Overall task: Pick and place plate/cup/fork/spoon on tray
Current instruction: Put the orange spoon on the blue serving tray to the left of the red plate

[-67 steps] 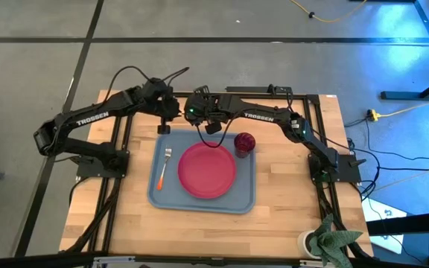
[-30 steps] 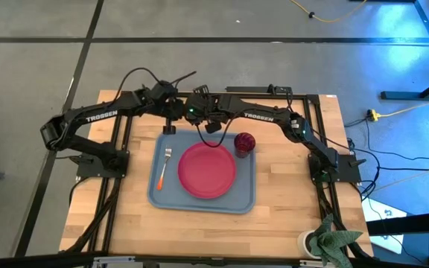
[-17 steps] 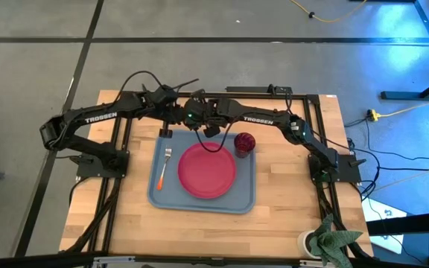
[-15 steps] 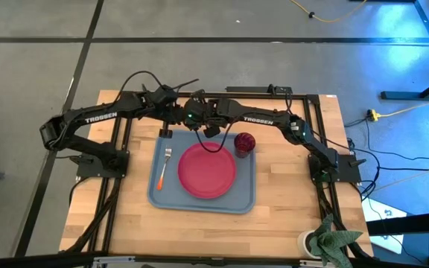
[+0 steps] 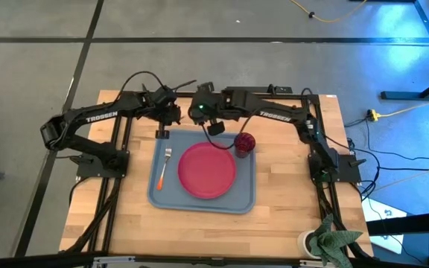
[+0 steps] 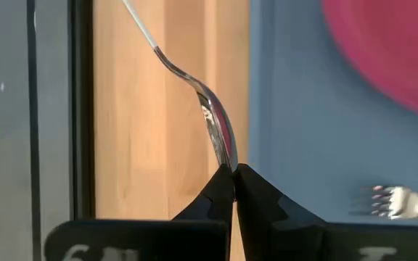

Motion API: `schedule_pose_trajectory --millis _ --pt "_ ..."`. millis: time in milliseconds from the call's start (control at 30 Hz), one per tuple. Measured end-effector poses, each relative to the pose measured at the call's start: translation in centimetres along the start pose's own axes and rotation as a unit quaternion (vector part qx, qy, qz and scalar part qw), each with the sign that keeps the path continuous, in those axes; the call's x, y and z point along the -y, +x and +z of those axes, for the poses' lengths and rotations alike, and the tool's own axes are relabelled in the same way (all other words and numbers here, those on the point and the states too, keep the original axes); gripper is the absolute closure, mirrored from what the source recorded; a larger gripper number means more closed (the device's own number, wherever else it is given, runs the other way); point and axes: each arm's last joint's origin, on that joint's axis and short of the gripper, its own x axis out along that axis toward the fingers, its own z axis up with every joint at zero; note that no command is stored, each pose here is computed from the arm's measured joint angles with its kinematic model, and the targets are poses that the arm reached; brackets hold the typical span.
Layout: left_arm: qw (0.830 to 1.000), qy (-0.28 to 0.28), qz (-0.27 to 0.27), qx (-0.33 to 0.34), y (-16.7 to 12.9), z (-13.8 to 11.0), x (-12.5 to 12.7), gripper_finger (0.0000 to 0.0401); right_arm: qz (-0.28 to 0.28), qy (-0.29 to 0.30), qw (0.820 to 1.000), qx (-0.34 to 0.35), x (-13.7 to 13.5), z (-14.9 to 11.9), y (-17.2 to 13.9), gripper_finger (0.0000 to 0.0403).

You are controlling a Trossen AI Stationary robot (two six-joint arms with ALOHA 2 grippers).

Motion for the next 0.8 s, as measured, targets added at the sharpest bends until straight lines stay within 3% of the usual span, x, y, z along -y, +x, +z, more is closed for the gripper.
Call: schedule_pose_trajectory --millis 300,633,800 --pt "0.999 0.029 -0.037 -0.026 -0.3 -0.3 1.2 0.0401 0.004 0.035 0.998 0.044 1.4 -0.8 -3.9 0.0402" --pt "0.987 0.085 -0.134 0.004 -0.8 0.7 4.1 0.0401 -0.016 0.063 0.996 0.065 2.9 -2.0 -7.1 0.0402" --pt "0.985 0.128 -0.119 -0.008 -1.0 1.3 5.7 0.0401 -0.02 0.082 0.994 0.064 3.4 -2.4 -7.3 0.0402"
